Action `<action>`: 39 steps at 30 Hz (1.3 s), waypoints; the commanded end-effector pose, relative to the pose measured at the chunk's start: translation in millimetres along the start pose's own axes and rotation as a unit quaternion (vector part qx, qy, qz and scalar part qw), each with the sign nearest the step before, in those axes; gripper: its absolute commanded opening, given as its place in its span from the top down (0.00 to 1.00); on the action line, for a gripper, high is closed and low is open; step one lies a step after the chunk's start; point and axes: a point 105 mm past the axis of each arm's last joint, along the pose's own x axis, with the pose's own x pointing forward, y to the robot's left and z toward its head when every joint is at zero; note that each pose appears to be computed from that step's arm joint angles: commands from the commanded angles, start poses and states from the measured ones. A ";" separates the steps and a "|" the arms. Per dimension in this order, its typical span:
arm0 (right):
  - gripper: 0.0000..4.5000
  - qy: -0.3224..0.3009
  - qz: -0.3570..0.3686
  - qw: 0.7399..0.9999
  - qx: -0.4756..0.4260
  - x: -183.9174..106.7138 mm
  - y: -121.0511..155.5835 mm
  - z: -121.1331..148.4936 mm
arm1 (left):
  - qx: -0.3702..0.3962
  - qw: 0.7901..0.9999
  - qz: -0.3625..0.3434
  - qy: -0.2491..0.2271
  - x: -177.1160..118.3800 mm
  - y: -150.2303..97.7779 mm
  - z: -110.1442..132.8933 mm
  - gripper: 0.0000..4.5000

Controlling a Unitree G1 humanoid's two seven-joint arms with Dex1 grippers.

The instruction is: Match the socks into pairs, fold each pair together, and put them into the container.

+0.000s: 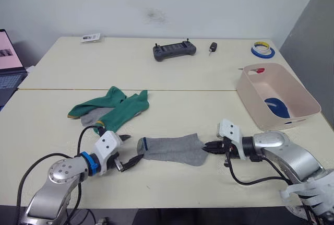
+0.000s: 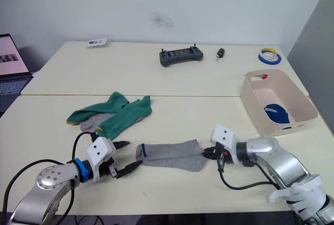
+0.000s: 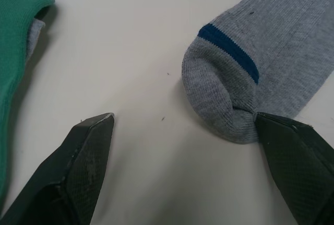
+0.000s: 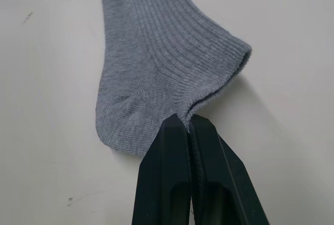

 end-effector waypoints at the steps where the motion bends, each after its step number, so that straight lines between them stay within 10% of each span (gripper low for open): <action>1: 1.00 0.011 -0.008 1.000 0.001 -1.2 -4.8 2.8 | -0.003 1.000 0.011 -0.011 -2.2 4.3 7.3 0.00; 15: 0.01 -0.011 -0.057 0.998 -0.023 -25.5 -7.3 19.8 | -0.028 0.999 -0.023 -0.036 -18.3 27.6 24.3 0.00; 25: 0.01 -0.092 -0.079 0.988 -0.092 -36.1 4.9 50.4 | -0.089 0.989 0.070 -0.093 -39.2 46.6 17.6 0.00; 31: 0.01 -0.133 -0.071 0.982 -0.117 -35.3 4.4 85.9 | -0.192 0.933 0.266 -0.150 -80.5 92.8 1.9 0.00; 39: 0.01 -0.144 -0.056 0.979 -0.131 -33.4 4.5 106.7 | -0.323 0.887 0.306 -0.122 -75.5 104.6 -19.5 0.00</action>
